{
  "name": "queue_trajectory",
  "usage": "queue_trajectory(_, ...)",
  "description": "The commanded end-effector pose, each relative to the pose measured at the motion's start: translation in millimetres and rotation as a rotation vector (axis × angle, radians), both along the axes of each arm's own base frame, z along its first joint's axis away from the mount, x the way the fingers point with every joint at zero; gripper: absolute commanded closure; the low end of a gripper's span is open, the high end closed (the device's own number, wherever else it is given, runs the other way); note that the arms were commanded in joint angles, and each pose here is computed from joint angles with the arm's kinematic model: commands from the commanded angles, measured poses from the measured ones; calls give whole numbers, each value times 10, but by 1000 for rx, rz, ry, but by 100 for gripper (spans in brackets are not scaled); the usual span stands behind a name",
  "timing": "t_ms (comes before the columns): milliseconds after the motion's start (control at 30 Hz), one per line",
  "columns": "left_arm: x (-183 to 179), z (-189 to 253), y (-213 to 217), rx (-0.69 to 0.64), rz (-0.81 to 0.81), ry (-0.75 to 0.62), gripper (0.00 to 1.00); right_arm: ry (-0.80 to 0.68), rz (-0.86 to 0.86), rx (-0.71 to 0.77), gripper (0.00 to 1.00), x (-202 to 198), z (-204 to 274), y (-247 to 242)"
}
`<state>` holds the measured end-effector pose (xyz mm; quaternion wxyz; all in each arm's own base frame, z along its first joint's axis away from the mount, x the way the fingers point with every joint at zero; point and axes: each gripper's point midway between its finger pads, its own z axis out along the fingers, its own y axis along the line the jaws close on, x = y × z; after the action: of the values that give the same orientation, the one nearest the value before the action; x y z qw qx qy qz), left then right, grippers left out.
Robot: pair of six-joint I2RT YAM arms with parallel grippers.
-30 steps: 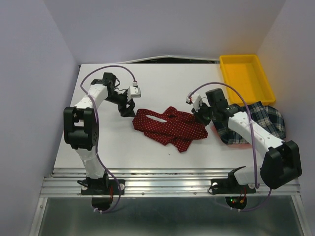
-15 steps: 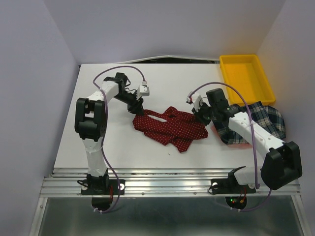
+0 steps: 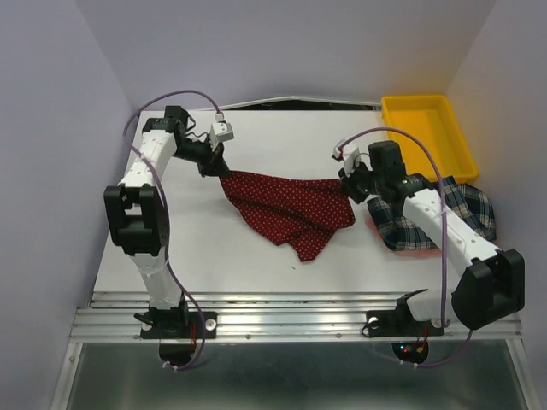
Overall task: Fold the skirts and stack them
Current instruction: Flatten the skirt out
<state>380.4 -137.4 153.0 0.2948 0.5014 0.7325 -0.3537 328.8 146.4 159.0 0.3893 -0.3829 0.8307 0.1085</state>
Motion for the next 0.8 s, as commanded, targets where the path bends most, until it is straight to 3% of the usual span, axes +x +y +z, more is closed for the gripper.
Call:
queue_trajectory(0,242,976,83,-39,177,-221,100,-250,-59,93,99,470,910,45)
queue_trajectory(33,363,1209,91,-60,216,-312,100,-274,-63,96,99,538,996,55)
queue_trajectory(100,435,1447,106,-93,310,-329,100,-334,-54,93,99,684,1186,82)
queue_trajectory(233,577,2070,110,-157,437,-494,100,-459,-11,141,99,923,1706,224)
queue_trajectory(333,494,2419,131,-129,518,-613,100,-520,11,156,99,988,1966,271)
queue_trajectory(433,406,2445,156,-64,556,-697,100,-582,7,139,99,968,2116,216)
queue_trajectory(467,303,2585,227,7,664,-790,100,-638,-10,143,99,914,2185,161)
queue_trajectory(567,-56,2790,299,19,735,-1000,100,-719,-164,212,99,847,2361,-44)
queue_trajectory(633,-223,2836,257,-29,713,-1013,100,-672,-69,304,99,635,2455,137)
queue_trajectory(667,-331,2903,204,-82,696,-991,100,-640,36,378,99,455,2545,318)
queue_trajectory(700,-369,2880,153,-89,665,-966,100,-622,35,376,99,445,2505,318)
queue_trajectory(767,-441,2763,28,-82,587,-876,100,-532,218,440,99,233,2529,597)
